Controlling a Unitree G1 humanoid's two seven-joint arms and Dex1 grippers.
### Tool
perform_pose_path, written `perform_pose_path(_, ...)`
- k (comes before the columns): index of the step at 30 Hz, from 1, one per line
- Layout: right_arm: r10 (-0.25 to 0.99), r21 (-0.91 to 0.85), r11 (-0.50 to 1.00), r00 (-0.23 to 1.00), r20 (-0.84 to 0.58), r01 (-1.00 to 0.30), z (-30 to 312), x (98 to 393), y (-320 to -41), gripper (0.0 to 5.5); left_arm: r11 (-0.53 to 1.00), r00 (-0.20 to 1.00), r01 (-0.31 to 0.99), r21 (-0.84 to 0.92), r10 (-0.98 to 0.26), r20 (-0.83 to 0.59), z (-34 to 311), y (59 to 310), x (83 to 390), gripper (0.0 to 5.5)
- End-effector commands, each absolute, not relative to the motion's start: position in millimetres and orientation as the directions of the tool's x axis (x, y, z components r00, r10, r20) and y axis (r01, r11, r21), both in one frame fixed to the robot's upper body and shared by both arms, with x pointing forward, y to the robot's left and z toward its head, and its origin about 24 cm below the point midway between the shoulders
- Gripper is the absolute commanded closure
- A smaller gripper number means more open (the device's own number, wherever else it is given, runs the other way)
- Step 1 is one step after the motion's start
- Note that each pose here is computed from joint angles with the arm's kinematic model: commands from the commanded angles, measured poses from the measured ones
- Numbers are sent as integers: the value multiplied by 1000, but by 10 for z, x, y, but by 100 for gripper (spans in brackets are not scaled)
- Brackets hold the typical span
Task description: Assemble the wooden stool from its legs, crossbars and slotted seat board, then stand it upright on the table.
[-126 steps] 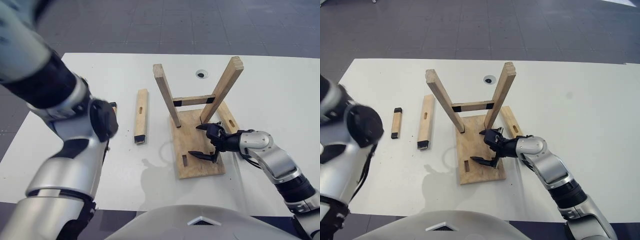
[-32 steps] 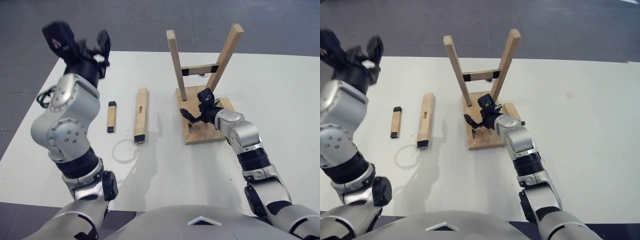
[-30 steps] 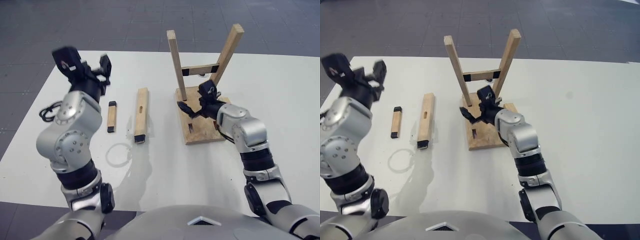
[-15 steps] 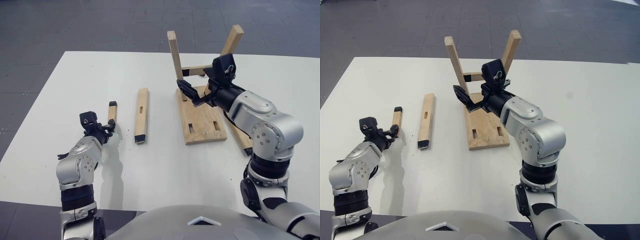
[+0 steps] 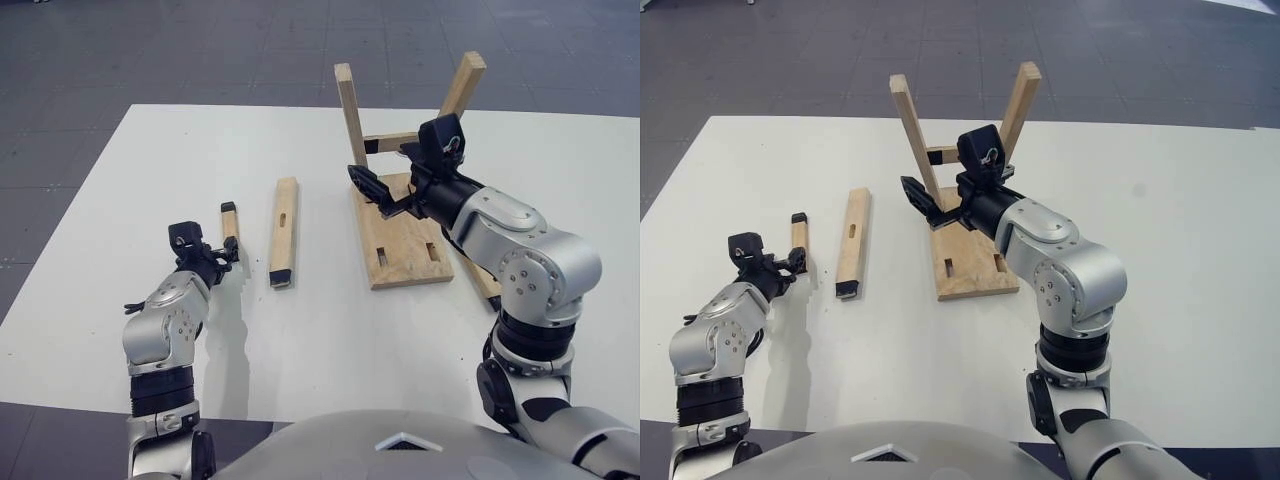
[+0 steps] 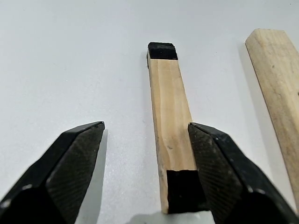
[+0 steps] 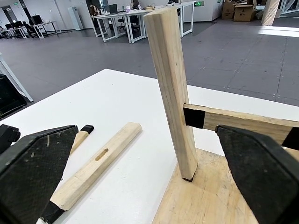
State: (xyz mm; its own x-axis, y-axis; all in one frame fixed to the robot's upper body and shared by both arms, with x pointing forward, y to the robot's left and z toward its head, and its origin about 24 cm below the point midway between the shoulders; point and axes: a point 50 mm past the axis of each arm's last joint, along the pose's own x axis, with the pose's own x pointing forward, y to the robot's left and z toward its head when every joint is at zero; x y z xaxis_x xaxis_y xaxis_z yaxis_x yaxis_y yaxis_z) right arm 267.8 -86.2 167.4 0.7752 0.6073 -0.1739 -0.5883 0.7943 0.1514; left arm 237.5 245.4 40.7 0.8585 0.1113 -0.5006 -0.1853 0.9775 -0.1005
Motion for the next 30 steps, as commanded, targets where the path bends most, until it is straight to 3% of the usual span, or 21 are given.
perform_pose_path(1, 605, 150, 797, 775, -184, -586, 1663, 2664, -850, 0, 977, 877, -172, -123, 95, -471, 517, 2353, 2457, 215)
perform_pose_path(8, 604, 150, 797, 777, -180, -585, 1667, 2666, -828, 0, 974, 860, -181, -136, 90, -503, 440, 2286, 2432, 215)
perform_pose_path(14, 607, 161, 795, 778, -165, -585, 1690, 2670, -802, 0, 981, 767, -156, -111, 49, -639, 11, 2195, 2334, 215)
perform_pose_path(22, 598, 172, 800, 787, -150, -575, 1727, 2678, -810, 0, 922, 713, -293, -255, 33, -701, -259, 2117, 2124, 342)
perform_pose_path(26, 592, 173, 803, 795, -131, -570, 1788, 2704, -824, 0, 929, 660, -303, -213, 44, -750, -423, 2188, 1969, 405)
perform_pose_path(30, 592, 169, 804, 797, -123, -571, 1822, 2721, -825, 0, 941, 612, -295, -166, 52, -789, -538, 2264, 1820, 410)
